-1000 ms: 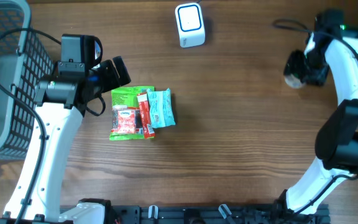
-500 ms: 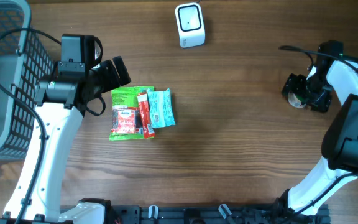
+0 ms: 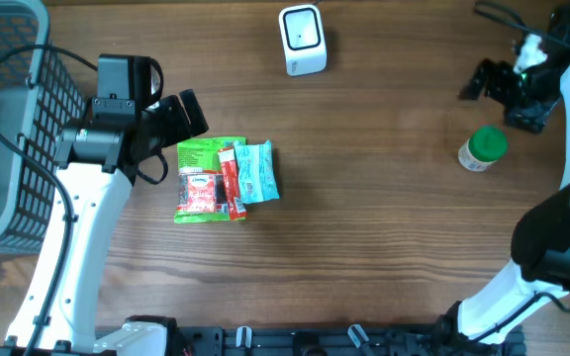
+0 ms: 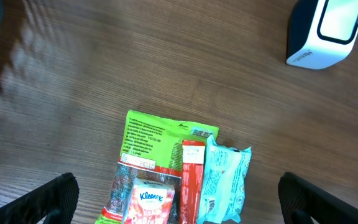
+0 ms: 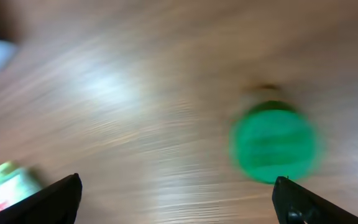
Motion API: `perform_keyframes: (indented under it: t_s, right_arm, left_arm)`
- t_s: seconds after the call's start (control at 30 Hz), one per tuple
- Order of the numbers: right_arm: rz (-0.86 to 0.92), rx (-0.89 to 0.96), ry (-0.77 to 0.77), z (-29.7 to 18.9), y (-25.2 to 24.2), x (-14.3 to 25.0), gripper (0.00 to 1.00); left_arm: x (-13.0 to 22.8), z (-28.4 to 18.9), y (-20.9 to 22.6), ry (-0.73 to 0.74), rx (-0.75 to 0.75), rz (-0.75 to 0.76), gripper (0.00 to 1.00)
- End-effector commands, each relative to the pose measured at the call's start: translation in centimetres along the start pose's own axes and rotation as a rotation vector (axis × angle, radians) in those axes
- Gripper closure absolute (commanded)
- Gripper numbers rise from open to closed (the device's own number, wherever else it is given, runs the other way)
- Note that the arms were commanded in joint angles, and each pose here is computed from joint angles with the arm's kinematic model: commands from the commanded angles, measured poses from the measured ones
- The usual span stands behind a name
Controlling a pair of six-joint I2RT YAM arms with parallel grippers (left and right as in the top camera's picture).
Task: Scan the item barcode
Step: 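Move the jar right and set it down, open the right gripper, then reach the right gripper to the mint-green wipes pack and grasp it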
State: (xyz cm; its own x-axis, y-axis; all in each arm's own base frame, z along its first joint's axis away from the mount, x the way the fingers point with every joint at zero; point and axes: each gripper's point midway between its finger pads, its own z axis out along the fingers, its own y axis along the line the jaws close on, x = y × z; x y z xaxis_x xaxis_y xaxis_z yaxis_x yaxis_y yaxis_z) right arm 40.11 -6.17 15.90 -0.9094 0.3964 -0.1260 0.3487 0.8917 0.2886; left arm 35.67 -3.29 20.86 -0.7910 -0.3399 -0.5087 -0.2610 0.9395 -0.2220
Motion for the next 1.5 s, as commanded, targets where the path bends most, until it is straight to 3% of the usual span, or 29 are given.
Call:
perform_keyframes:
  t_s: [0.0,0.43,0.73,0.83,1.07,1.47]
  right_arm:
    - [-0.177,-0.27,0.066,0.2,8.2,2.4,0.02]
    - [-0.505,-0.331,0.217,9.3,21.9,14.3,0.0]
    - [-0.551,-0.367,0.226,14.8,26.2,22.0,0.01]
    - [-0.621,-0.376,0.166,16.2,27.1,23.0,0.02]
    - [-0.688,-0.284,0.001,18.6,27.2,23.2,0.26]
    - [-0.597,-0.241,-0.051,19.4,26.8,22.8,0.36]
  left_arm:
    - [-0.5,-0.3,0.2,-0.019,-0.009,0.007,0.0]
    - [-0.5,-0.3,0.3,-0.019,-0.009,0.007,0.0]
    - [-0.5,-0.3,0.3,-0.019,-0.009,0.007,0.0]
    - [-0.5,-0.3,0.3,-0.019,-0.009,0.007,0.0]
    - [-0.5,-0.3,0.3,-0.019,-0.009,0.007,0.0]
    - [-0.5,-0.3,0.3,-0.019,-0.01,0.007,0.0]
